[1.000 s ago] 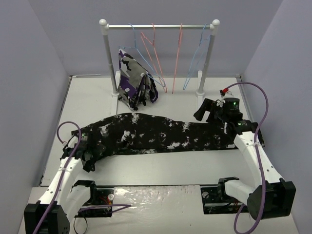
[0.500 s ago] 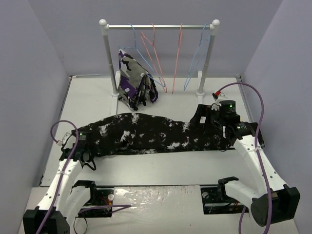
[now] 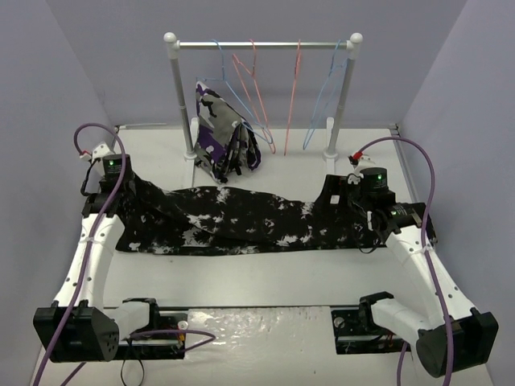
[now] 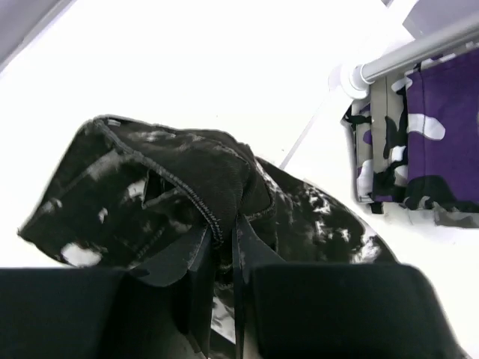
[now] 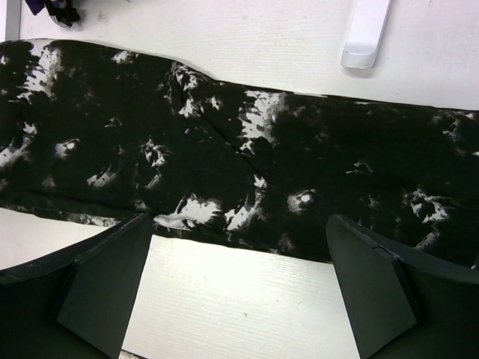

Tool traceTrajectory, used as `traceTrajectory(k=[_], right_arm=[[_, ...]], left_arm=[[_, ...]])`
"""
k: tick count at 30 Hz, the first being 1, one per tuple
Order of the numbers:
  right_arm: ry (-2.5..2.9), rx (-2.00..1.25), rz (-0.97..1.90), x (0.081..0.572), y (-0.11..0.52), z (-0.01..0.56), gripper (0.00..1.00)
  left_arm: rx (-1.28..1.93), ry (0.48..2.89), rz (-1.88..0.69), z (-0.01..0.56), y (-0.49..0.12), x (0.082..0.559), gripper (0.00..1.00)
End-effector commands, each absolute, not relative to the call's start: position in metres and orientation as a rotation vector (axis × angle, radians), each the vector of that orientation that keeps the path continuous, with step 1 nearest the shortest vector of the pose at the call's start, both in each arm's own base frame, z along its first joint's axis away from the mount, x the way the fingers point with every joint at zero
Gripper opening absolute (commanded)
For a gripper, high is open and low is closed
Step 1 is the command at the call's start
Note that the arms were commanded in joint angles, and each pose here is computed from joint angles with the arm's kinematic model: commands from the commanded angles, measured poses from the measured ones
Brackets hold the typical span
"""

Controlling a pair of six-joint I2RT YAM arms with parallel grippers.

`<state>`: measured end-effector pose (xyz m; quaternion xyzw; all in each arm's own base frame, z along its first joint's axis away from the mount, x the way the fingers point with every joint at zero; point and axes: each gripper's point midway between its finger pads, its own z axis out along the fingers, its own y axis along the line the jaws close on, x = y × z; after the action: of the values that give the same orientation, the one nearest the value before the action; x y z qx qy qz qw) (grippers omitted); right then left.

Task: Place the trousers on the hanger
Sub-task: Fold the trousers at the center of the board.

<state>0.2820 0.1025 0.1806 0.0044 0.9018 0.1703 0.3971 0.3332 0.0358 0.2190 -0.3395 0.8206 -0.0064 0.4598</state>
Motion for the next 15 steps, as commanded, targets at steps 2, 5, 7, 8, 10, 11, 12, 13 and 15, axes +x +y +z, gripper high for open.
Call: traceTrajectory(k=[2, 5, 7, 8, 10, 11, 12, 13, 15], right_arm=[[2.217, 0.000, 0.375, 0.285, 0.095, 0.200, 1.00], [2.238, 0.028, 0.321, 0.283, 0.086, 0.195, 1.00], [2.248, 0.046, 0.297, 0.283, 0.082, 0.192, 1.00], [2.252, 0.059, 0.283, 0.282, 0.080, 0.191, 1.00], [2.263, 0.069, 0.268, 0.281, 0.078, 0.189, 1.00], [2.270, 0.074, 0.265, 0.281, 0.077, 0.186, 1.00], [2.280, 0.080, 0.260, 0.281, 0.076, 0.184, 1.00], [2.289, 0.087, 0.259, 0.281, 0.076, 0.182, 1.00], [2.312, 0.096, 0.253, 0.281, 0.076, 0.177, 1.00]], left_arm=[[-0.702, 2.019, 0.057, 0.204, 0.077, 0.339, 0.00], [-0.758, 2.055, 0.104, 0.183, 0.098, 0.323, 0.00], [-0.788, 2.078, 0.145, 0.170, 0.108, 0.312, 0.00], [-0.804, 2.096, 0.157, 0.163, 0.111, 0.306, 0.00], [-0.827, 2.120, 0.180, 0.153, 0.113, 0.298, 0.00], [-0.849, 2.133, 0.201, 0.145, 0.115, 0.293, 0.00], [-0.883, 2.149, 0.227, 0.134, 0.117, 0.286, 0.00], [-0.937, 2.171, 0.260, 0.121, 0.120, 0.276, 0.02], [-1.023, 2.210, 0.305, 0.102, 0.125, 0.264, 0.05]])
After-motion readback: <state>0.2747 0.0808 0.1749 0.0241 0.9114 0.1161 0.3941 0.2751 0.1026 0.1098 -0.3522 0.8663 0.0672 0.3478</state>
